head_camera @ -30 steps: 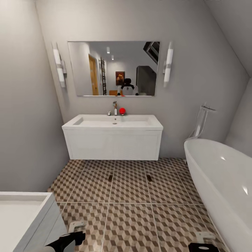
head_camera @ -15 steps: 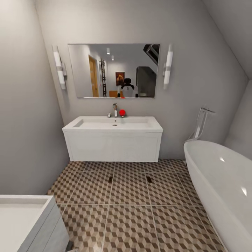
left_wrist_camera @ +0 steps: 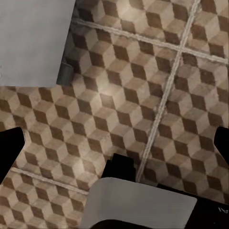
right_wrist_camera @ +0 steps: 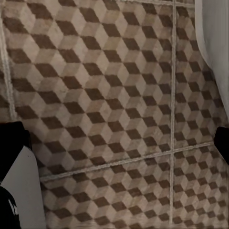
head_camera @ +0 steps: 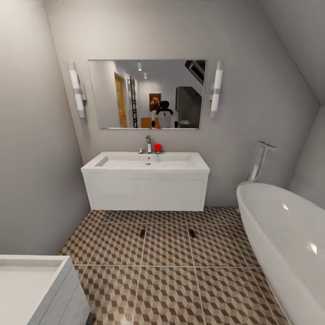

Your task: Take the four mousetraps from the cabinet in the bathroom and place them on the bathroom floor. Make sure all four end up on the same floor surface, and ensure that at least two of them are either under or directly next to the same bathroom sink.

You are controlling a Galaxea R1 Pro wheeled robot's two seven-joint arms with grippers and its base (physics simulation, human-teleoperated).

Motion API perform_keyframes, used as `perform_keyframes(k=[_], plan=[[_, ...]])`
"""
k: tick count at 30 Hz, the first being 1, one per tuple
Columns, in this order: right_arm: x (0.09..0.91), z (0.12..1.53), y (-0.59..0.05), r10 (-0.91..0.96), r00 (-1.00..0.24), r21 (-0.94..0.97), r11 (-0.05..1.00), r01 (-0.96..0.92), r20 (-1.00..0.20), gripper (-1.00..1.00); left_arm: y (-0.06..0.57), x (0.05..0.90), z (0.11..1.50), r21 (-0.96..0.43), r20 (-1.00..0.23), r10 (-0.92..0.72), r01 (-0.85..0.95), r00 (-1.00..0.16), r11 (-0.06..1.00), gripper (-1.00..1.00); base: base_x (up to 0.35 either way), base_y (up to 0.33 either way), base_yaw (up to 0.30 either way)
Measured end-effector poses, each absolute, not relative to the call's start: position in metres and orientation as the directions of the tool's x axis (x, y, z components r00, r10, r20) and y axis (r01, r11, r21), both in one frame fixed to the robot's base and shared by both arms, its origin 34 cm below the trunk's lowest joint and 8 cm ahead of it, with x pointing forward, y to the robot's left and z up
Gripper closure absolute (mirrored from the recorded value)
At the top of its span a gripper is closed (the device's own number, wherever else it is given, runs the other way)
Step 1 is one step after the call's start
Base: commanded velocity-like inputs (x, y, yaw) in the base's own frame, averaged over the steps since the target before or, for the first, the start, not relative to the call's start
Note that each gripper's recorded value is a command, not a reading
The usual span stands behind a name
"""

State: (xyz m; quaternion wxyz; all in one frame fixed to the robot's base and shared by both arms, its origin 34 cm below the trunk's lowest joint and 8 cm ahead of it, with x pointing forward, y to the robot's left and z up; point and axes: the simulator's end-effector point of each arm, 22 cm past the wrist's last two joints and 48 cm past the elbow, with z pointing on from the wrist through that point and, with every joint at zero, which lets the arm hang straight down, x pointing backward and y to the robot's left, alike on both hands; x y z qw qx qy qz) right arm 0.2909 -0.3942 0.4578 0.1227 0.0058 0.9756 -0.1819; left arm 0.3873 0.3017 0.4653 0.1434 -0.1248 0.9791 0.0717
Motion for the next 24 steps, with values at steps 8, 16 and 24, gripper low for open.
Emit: perform_keyframes(k=[8, 16, 24], plan=[[0.251, 0.462, -0.380, -0.035, -0.982, -0.320, 0.947, 0.027, -0.187, -1.00, 0.294, 0.347, 0.467, 0.110, -0.247, -0.222, -0.255, -0.943, 0.961, -1.00, 0.000, 0.000, 0.000], [0.231, 0.462, -0.360, -0.033, -0.986, -0.233, 0.973, 0.006, -0.163, -1.00, 0.294, 0.305, 0.466, 0.123, -0.194, -0.223, -0.249, -0.955, 0.961, -1.00, 0.000, 0.000, 0.000], [0.228, 0.462, -0.359, -0.031, -0.987, -0.224, 0.975, 0.004, -0.156, -1.00, 0.294, 0.280, 0.462, 0.133, -0.164, -0.215, -0.237, -0.963, 0.962, -1.00, 0.000, 0.000, 0.000]])
